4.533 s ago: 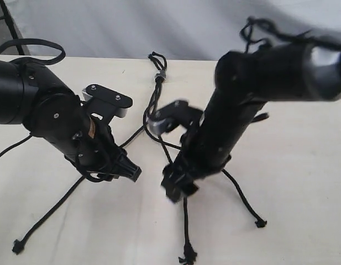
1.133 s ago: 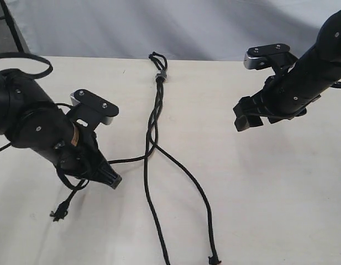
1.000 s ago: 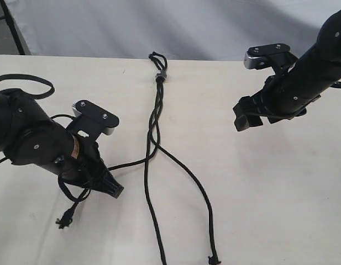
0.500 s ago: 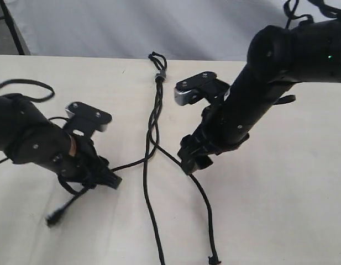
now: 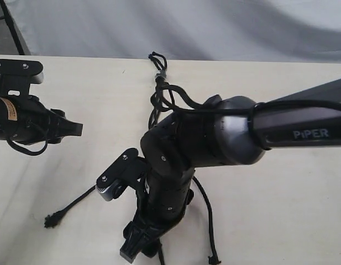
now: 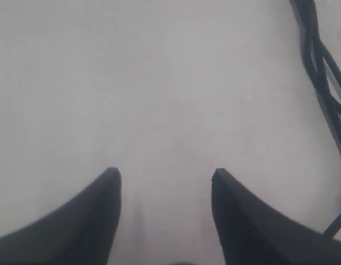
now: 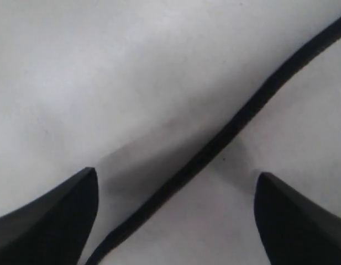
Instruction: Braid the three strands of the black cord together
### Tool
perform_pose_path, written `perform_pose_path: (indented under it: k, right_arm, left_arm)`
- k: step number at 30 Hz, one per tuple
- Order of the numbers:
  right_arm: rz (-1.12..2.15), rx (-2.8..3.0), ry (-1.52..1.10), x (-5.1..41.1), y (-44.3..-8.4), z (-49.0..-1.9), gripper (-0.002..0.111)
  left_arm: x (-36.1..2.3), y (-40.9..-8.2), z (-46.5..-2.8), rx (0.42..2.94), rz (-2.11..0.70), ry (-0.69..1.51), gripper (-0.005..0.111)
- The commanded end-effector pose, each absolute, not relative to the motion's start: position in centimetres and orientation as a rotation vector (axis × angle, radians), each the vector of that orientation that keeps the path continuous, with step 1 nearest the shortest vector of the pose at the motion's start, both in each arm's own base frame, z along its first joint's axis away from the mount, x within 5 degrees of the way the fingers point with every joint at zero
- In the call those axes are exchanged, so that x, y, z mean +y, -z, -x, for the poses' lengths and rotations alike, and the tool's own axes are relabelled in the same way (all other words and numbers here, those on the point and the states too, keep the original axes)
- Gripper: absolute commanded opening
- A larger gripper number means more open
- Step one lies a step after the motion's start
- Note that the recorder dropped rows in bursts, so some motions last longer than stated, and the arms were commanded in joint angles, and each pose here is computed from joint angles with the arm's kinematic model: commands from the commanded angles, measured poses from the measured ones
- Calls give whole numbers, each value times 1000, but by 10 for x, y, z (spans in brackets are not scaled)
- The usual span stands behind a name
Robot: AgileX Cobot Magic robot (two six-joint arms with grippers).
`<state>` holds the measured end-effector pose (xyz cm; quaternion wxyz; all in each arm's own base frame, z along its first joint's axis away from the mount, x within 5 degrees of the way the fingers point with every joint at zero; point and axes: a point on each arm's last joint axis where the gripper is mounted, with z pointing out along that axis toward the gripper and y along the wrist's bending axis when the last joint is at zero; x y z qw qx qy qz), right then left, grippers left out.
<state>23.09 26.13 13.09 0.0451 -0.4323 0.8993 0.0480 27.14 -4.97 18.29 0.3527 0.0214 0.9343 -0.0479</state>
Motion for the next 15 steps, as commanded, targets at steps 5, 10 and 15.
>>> perform_pose_path:
  k: [5,10,15]
  right_arm:
    - [1355,2743,-90,260,-119,-233,19]
    - [1394,2717,-72,261,-130,-235,0]
    - [1475,2569,73,260,-167,-251,0]
  left_arm:
    - [-49,-184,-270,2410,-47,129,49]
    - [-49,-184,-270,2410,-47,129,49]
    - [-49,-184,-270,2409,-50,128,49]
